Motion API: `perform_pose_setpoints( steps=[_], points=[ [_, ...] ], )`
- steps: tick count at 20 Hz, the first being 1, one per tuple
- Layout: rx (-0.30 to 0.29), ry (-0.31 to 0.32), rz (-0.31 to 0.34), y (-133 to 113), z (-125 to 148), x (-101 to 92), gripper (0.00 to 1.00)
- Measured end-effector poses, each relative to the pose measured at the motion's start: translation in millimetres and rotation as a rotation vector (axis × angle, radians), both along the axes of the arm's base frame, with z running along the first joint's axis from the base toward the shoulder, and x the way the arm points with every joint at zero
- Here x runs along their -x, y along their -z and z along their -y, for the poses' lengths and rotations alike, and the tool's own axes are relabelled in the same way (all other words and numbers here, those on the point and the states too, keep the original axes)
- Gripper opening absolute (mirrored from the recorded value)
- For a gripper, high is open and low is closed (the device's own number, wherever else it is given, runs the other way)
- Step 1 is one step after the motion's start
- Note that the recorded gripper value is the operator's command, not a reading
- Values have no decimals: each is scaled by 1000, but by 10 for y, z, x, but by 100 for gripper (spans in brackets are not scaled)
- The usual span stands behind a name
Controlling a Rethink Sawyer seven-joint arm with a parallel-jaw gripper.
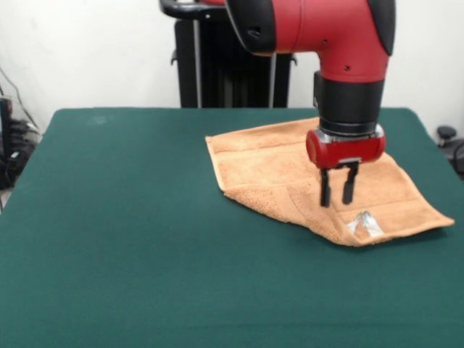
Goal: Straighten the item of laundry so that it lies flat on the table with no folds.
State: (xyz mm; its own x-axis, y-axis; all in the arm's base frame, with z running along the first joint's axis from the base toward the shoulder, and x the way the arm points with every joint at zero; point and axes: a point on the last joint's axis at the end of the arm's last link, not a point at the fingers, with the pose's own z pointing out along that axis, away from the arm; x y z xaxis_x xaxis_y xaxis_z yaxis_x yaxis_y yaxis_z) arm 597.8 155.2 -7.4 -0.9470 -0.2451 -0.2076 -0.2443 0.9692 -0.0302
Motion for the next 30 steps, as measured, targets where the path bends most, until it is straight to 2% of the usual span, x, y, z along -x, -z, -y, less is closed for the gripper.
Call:
perform_pose_setpoints(
  steps=[30],
  points=[
    [8,5,16,-39,50,-76,0]
  ],
)
